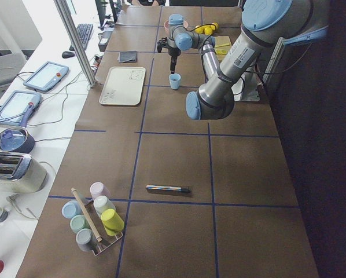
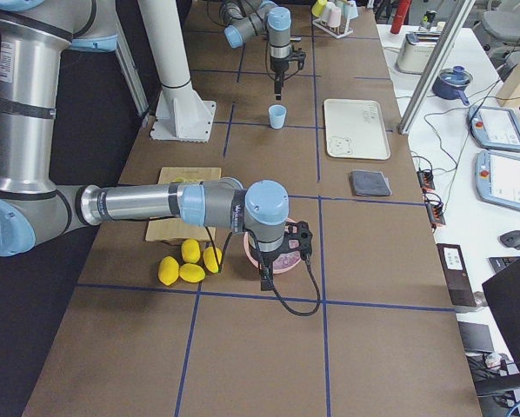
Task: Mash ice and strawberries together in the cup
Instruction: 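Open the left gripper to drop the strawberry into the cup, then withdraw the left arm back toward the cup rack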
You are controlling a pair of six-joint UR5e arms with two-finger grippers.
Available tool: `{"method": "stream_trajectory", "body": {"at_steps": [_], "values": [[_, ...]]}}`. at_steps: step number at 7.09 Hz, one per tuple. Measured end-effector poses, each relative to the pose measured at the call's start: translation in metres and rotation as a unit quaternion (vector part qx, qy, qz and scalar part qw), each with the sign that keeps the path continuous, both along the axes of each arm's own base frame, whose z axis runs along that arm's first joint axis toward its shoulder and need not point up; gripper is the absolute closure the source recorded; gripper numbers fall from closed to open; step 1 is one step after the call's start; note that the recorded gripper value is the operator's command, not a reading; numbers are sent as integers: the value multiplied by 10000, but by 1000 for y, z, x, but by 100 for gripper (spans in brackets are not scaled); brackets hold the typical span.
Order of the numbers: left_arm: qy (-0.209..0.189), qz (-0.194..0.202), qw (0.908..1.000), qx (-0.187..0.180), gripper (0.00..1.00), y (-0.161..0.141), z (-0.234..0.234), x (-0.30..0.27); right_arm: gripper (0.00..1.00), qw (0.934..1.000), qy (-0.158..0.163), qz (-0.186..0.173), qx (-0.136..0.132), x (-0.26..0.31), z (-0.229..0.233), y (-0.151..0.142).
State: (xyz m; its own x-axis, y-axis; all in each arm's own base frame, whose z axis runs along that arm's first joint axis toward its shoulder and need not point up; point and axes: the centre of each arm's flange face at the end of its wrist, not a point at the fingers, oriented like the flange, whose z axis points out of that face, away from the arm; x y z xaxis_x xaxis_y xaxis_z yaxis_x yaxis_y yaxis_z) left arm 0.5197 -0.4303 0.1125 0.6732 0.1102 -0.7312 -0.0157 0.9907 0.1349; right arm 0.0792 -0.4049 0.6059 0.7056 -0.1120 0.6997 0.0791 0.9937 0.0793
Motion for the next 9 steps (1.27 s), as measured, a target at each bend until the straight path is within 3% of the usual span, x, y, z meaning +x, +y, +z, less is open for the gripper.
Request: {"method": "stream_trajectory", "body": {"at_steps": [3,6,9], "values": [[-169,417,9980,438,2,-43,105,-150,1,10000,0,0,4,0,0,0],[-305,664,9952,649,1,-95,231,-354,1,10000,1,1,18,0,-2,-2],[-290,787,9943,652,1,-85,349,-498,1,10000,1,1,24,0,-2,-2]]}}
